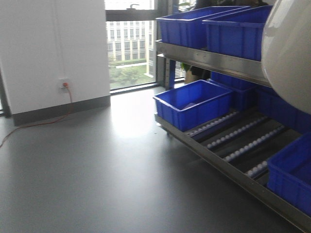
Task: Move white bin to right shelf second layer
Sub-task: 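Turn the base toward the rack of blue crates near the window, then drive up to the roller rack, holding the white bin above the second shelf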
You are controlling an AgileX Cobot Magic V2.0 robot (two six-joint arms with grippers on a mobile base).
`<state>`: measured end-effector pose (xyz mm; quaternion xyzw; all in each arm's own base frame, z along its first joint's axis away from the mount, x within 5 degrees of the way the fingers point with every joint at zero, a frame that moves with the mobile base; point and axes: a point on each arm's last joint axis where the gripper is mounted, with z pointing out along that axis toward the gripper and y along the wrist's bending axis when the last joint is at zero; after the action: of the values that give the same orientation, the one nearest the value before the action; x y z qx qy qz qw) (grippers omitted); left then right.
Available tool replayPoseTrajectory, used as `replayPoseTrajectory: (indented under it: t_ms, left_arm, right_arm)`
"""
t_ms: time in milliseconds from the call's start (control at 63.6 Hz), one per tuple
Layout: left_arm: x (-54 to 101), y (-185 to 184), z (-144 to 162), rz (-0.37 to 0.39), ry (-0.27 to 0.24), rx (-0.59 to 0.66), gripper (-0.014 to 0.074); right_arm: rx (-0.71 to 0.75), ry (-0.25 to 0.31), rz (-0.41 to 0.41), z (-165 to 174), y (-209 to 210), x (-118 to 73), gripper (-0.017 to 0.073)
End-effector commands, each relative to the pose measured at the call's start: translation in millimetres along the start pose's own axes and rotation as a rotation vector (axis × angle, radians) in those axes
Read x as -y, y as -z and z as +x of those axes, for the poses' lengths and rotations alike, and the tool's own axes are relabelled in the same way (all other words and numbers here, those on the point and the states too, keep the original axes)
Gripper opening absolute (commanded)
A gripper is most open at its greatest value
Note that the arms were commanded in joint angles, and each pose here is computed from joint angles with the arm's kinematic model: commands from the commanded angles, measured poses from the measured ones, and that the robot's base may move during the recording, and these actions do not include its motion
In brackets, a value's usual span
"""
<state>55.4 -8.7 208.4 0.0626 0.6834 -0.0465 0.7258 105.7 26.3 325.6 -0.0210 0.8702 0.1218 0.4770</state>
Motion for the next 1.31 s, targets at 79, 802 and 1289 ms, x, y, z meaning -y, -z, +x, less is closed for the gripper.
replayPoseTrajectory:
  t_ms: [79, 802, 1289]
  left_arm:
    - [-0.4, 0.7, 2.2, -0.005, 0.014, 0.073, 0.0085]
    - [-0.4, 0.7, 2.2, -0.005, 0.014, 0.073, 0.0085]
    - [-0.4, 0.7, 2.2, -0.005, 0.014, 0.073, 0.0085]
  right_arm:
    - [0.124, -0.004, -0.018, -16.6, 7.1, -3.1, 0.0056]
    - [0.124, -0.004, -0.018, -16.6, 7.1, -3.1, 0.0056]
    - [0.124, -0.004, -0.018, -16.6, 7.1, -3.1, 0.0056]
